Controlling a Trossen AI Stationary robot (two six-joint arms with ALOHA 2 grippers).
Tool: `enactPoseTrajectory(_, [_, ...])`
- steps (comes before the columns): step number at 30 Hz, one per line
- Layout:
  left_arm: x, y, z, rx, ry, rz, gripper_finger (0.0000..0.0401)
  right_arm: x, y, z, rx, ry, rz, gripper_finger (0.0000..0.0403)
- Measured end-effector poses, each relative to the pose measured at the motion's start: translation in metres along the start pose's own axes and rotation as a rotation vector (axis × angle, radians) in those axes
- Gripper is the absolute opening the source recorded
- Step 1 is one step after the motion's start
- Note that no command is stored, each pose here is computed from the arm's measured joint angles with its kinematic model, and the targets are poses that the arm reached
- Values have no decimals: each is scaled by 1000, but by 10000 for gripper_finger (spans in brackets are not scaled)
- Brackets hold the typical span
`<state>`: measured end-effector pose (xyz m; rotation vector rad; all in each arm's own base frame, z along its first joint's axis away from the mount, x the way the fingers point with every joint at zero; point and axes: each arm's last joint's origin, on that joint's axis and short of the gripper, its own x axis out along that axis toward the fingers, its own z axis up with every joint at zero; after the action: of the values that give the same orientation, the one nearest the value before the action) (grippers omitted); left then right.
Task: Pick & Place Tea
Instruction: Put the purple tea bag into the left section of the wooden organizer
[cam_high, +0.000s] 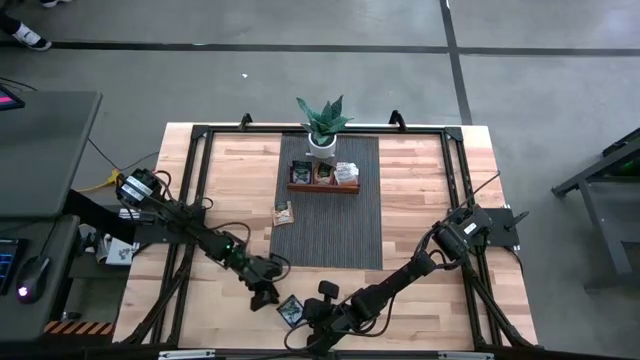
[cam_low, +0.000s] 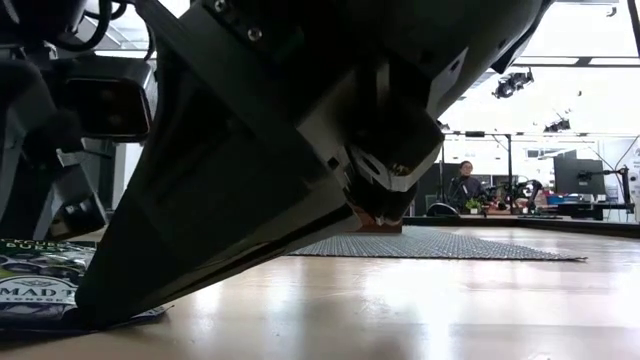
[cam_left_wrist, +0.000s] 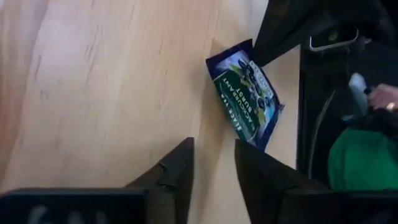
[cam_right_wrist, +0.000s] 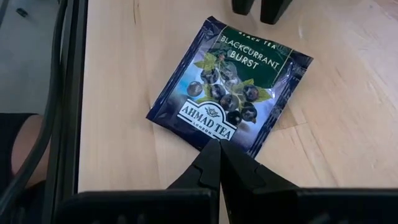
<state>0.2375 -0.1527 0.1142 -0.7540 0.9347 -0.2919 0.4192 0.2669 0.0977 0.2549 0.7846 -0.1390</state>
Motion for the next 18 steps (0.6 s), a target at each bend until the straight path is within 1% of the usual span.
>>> enactPoseTrajectory(2, [0, -1, 1, -45, -10, -8, 134, 0, 0, 0, 0, 0, 0, 0])
enactPoseTrajectory(4, [0, -2, 3, -80, -48, -12, 154, 0, 0, 0, 0, 0, 0, 0])
enactPoseTrajectory(7, [0, -4, 5, -128, -85, -19, 174, 0, 0, 0, 0, 0, 0, 0])
enactPoseTrajectory(11, [0, -5, 6, -178, -97, -36, 178, 0, 0, 0, 0, 0, -1, 0])
enactPoseTrajectory(18, [7, 0, 3, -262, -78, -21, 177, 0, 0, 0, 0, 0, -1, 0])
